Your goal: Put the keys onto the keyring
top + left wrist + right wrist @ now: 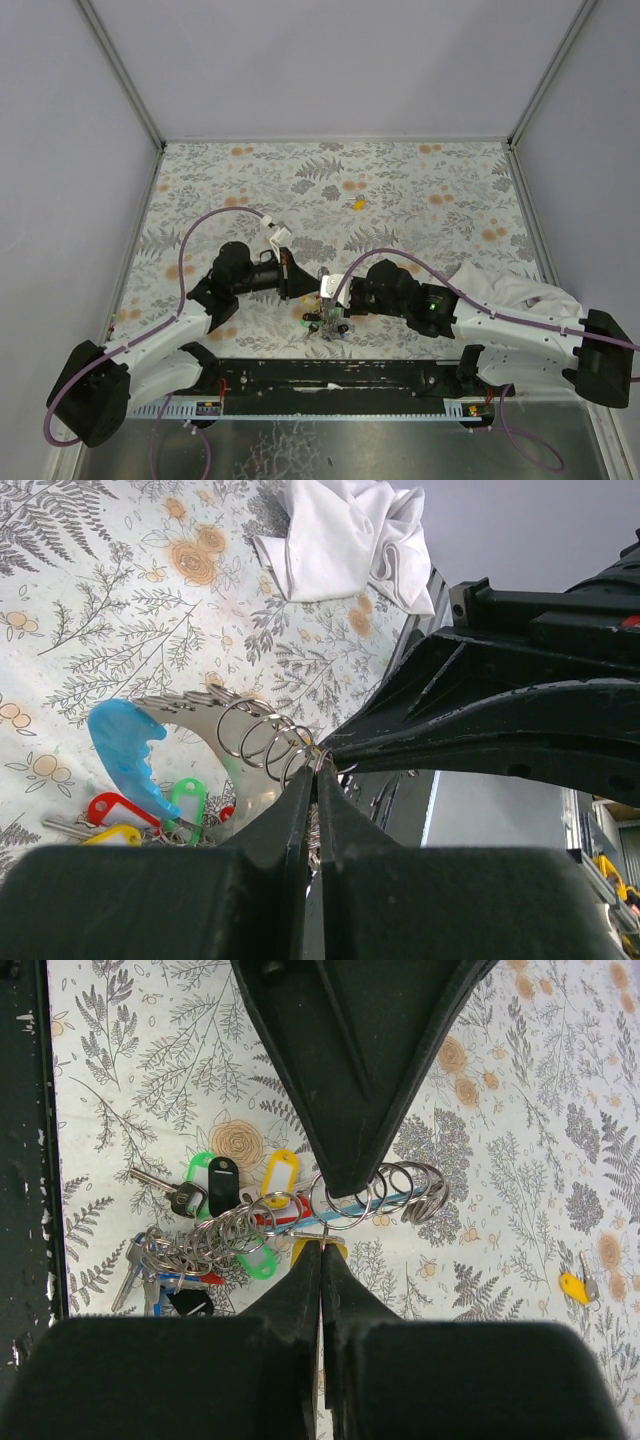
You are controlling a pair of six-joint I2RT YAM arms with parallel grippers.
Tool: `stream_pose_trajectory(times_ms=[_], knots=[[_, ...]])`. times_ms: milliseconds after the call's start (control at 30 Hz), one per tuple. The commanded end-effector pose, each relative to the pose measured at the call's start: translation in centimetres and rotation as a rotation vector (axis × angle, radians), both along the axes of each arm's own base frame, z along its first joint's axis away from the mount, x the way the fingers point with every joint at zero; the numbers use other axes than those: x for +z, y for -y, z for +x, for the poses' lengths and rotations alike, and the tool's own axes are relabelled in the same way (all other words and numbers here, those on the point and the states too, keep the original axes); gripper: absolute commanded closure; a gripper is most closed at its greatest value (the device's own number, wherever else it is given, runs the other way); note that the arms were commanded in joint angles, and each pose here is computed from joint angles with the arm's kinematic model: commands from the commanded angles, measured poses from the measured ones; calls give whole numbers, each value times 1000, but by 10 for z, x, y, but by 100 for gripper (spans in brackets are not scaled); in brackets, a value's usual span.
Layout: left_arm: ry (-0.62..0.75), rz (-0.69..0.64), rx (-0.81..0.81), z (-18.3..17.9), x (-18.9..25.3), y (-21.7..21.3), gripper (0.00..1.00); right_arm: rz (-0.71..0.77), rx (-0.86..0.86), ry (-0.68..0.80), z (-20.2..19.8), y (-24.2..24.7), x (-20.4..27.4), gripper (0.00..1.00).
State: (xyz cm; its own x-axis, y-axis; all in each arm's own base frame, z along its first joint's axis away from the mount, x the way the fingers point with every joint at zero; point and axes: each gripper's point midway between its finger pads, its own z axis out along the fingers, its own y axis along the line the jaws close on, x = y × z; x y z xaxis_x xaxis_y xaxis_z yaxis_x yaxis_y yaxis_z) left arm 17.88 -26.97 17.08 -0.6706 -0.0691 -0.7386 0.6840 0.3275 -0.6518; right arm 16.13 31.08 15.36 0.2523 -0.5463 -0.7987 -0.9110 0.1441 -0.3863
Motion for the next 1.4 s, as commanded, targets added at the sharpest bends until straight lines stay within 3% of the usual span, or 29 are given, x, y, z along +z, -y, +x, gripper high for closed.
stream_pose_trajectory(times_ms=[0,233,267,367,433,867,1367], knots=[[124,-117,135,22,34,-4,100,5,23,-34,-7,-3,1,100],[139,-124,116,17,35,-4,100,23,-45,78,11,7,35,100],[151,-126,105,15,37,-4,96,16,-47,88,12,7,38,100],[179,-95,81,13,38,-5,74,2,-47,112,16,6,46,100],[181,-56,55,9,35,-5,69,-6,-43,124,18,5,50,100],[235,-11,-194,-10,40,9,63,-49,31,145,13,0,63,100],[297,-49,-295,-12,44,17,60,-58,80,143,7,-2,59,100]])
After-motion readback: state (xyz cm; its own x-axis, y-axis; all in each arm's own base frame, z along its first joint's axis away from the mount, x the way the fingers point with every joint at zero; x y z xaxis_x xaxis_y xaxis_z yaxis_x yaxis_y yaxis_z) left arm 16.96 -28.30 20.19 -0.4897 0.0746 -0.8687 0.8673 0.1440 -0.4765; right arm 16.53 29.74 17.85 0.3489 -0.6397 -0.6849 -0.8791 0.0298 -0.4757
